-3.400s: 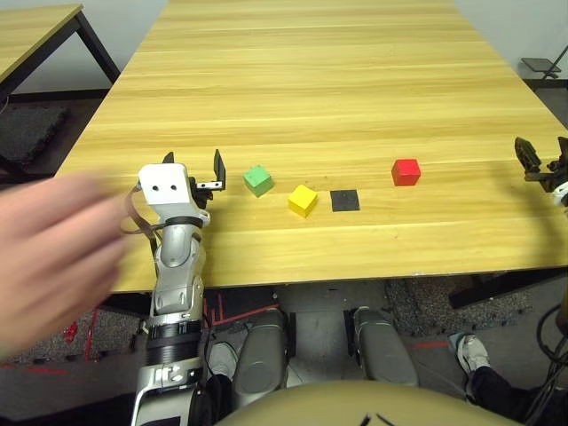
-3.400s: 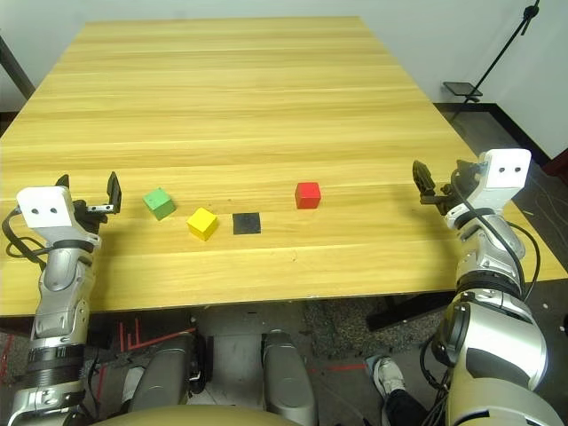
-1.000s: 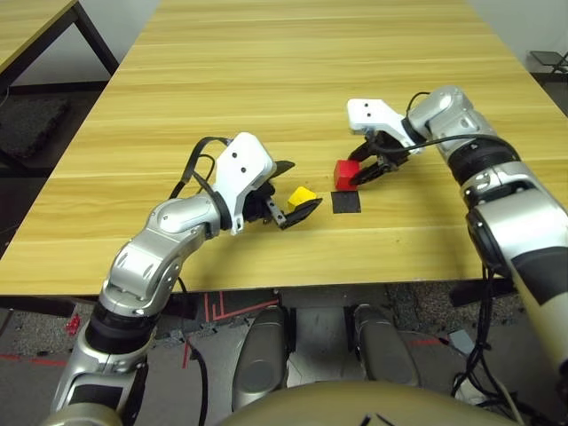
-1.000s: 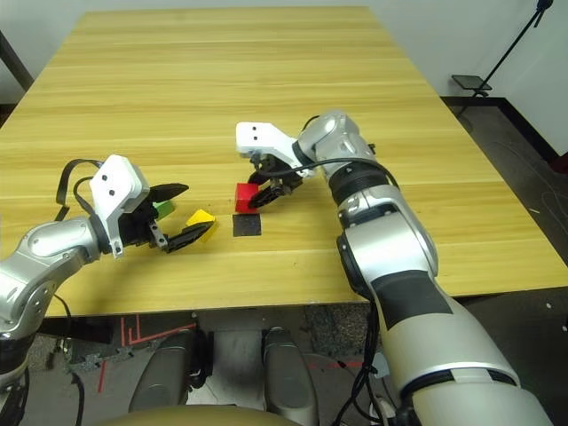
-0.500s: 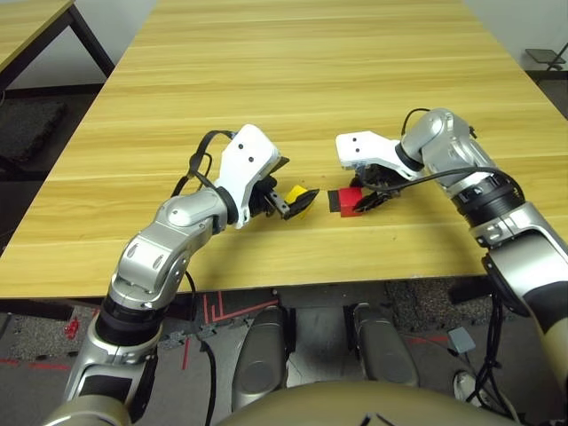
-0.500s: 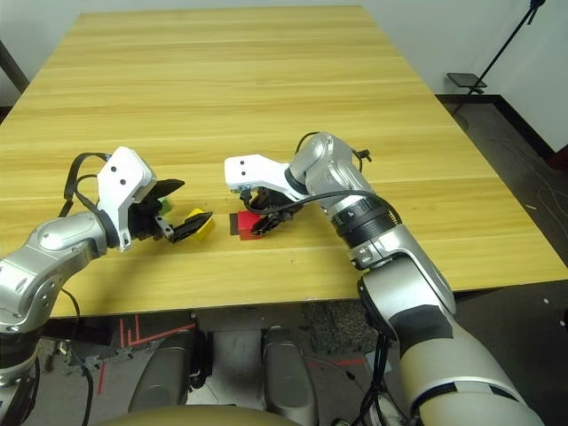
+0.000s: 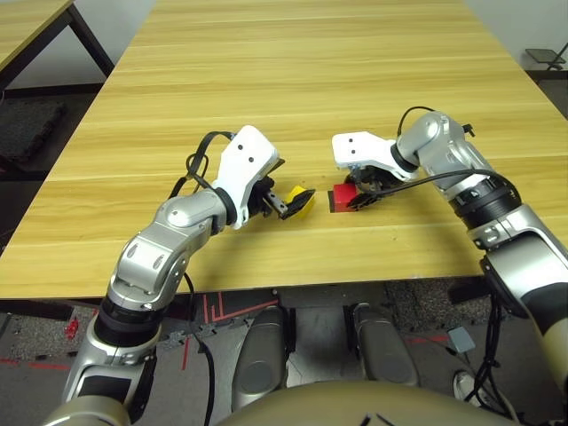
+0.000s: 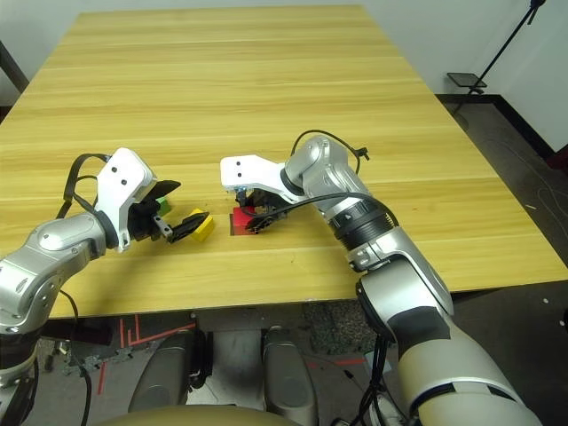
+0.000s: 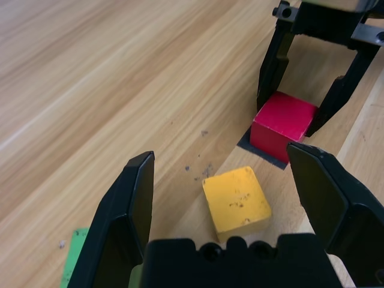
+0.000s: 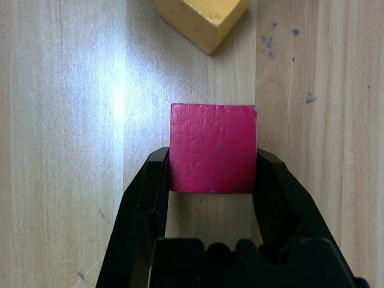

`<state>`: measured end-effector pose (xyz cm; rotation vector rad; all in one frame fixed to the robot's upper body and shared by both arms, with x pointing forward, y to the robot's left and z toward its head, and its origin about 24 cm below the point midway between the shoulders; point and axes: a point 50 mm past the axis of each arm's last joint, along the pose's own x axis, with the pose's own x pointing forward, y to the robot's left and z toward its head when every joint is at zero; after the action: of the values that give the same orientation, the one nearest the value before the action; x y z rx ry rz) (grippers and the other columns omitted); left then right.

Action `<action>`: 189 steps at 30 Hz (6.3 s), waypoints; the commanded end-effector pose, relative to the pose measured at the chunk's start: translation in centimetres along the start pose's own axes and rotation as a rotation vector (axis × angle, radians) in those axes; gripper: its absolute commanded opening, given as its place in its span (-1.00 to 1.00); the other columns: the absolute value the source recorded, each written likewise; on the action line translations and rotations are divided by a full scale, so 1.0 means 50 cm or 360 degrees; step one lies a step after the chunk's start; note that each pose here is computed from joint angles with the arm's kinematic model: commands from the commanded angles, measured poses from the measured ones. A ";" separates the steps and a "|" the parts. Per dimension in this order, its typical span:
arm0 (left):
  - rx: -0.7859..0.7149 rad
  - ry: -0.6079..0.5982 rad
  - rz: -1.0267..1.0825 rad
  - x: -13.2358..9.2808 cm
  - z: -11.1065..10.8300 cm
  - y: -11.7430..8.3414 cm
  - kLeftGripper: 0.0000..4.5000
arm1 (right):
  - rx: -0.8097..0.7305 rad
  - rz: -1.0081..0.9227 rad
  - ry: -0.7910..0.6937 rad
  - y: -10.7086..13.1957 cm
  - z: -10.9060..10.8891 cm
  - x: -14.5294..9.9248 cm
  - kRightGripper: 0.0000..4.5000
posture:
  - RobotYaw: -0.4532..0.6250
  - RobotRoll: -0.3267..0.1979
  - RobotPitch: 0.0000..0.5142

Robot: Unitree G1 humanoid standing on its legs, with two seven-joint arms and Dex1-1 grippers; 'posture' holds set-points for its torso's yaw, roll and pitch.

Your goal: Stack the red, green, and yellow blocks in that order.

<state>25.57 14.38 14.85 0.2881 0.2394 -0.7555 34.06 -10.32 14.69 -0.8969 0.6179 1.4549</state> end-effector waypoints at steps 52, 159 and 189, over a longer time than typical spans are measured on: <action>0.0284 -0.0055 -0.0726 0.069 0.098 0.018 -0.05 | 0.0514 -0.0370 -0.0644 0.016 -0.057 -0.193 1.00 | 0.37 -0.34 -0.68; 0.0216 -0.0001 -0.0792 0.048 0.126 0.027 -0.14 | 0.0646 -0.0423 -0.0692 0.054 -0.099 -0.238 1.00 | 0.20 -0.30 -0.72; 0.0366 0.0118 -0.1083 0.183 0.129 0.006 -0.14 | 0.0753 -0.0475 -0.0669 0.090 -0.119 -0.247 1.00 | 0.03 -0.25 -0.68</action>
<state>33.22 6.62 18.33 0.4414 0.3106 -1.4446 29.97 -22.39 20.64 -0.2781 0.4682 1.1236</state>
